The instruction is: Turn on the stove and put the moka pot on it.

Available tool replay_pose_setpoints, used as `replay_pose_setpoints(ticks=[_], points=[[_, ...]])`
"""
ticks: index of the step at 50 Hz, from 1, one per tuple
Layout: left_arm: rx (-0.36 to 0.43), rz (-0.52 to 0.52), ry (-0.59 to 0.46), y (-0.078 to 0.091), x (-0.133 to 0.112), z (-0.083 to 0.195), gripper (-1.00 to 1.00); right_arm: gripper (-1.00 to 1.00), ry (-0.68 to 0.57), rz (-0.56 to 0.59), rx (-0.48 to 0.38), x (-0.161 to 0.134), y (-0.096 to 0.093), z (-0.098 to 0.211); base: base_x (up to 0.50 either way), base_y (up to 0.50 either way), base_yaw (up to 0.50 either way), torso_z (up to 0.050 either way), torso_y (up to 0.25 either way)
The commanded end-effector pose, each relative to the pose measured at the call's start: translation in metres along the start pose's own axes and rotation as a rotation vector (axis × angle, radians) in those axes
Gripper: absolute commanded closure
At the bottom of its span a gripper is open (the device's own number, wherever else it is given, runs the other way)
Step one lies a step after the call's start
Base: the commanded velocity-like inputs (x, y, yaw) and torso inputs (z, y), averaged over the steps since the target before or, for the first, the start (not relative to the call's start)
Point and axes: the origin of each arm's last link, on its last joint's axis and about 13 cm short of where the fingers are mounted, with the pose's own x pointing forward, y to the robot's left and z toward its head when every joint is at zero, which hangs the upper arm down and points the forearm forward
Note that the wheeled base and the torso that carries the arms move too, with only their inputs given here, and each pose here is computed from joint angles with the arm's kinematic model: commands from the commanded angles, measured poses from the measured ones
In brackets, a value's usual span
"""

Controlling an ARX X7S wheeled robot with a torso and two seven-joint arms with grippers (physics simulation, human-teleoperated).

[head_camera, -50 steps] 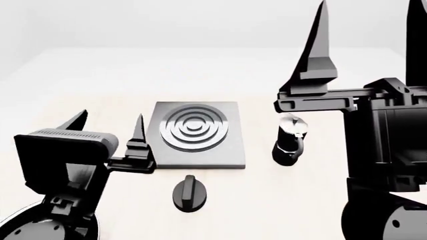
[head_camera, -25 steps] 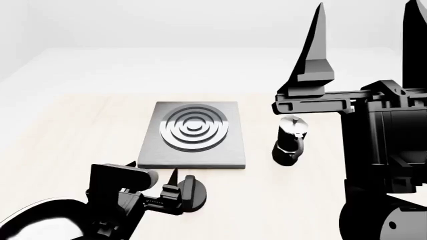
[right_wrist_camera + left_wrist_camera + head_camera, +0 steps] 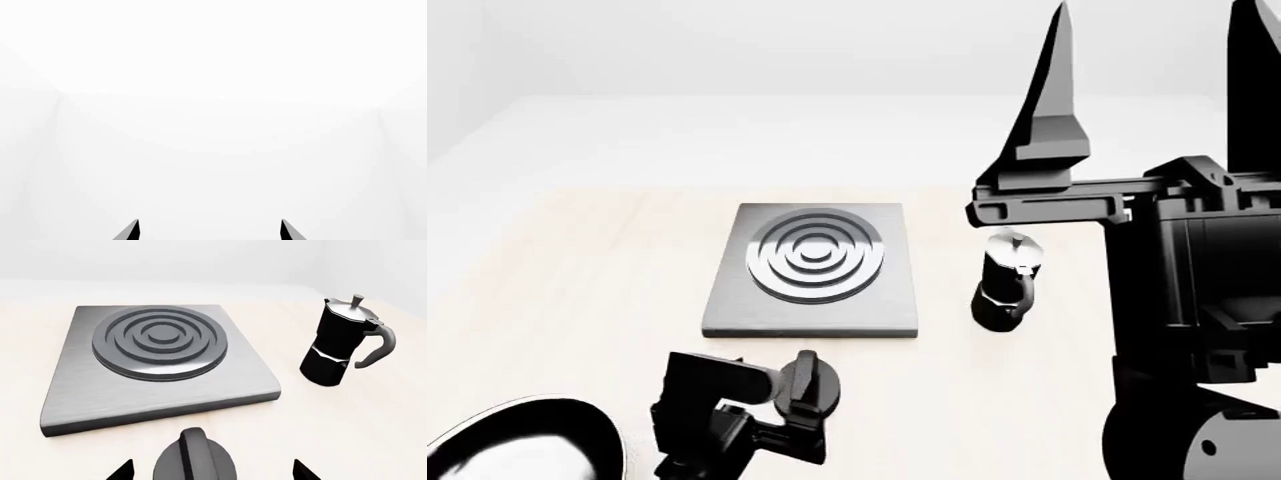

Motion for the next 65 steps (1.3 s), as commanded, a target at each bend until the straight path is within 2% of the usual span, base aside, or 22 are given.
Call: replay_pose_setpoints(ticks=[1,24,34,48,65], points=[[-0.010,-0.017,0.028,-0.003,0.008,-0.008,-1.00,-1.00,0.003,0.000,0.007,-0.002,0.001,-0.001,0.00,0.00,0.00,0.000,0.000],[-0.006,-0.023,0.021,-0.002,0.031,-0.011,-1.00,-1.00,0.015,0.007,0.012,-0.007,0.002,-0.004,0.00,0.00,0.00,0.000,0.000],[-0.028,-0.019,0.029,0.002,0.038,-0.016,-1.00,-1.00,0.018,0.007,0.010,-0.008,0.002,-0.005,0.00,0.00,0.00,0.000,0.000],[-0.038,-0.079,0.072,-0.009,0.042,-0.025,-1.00,-1.00,0.016,0.010,0.012,-0.008,0.002,-0.005,0.00,0.00,0.00,0.000,0.000],[-0.046,-0.093,0.091,-0.011,0.046,-0.031,-1.00,-1.00,0.017,0.014,0.015,-0.008,0.003,-0.005,0.00,0.00,0.00,0.000,0.000]])
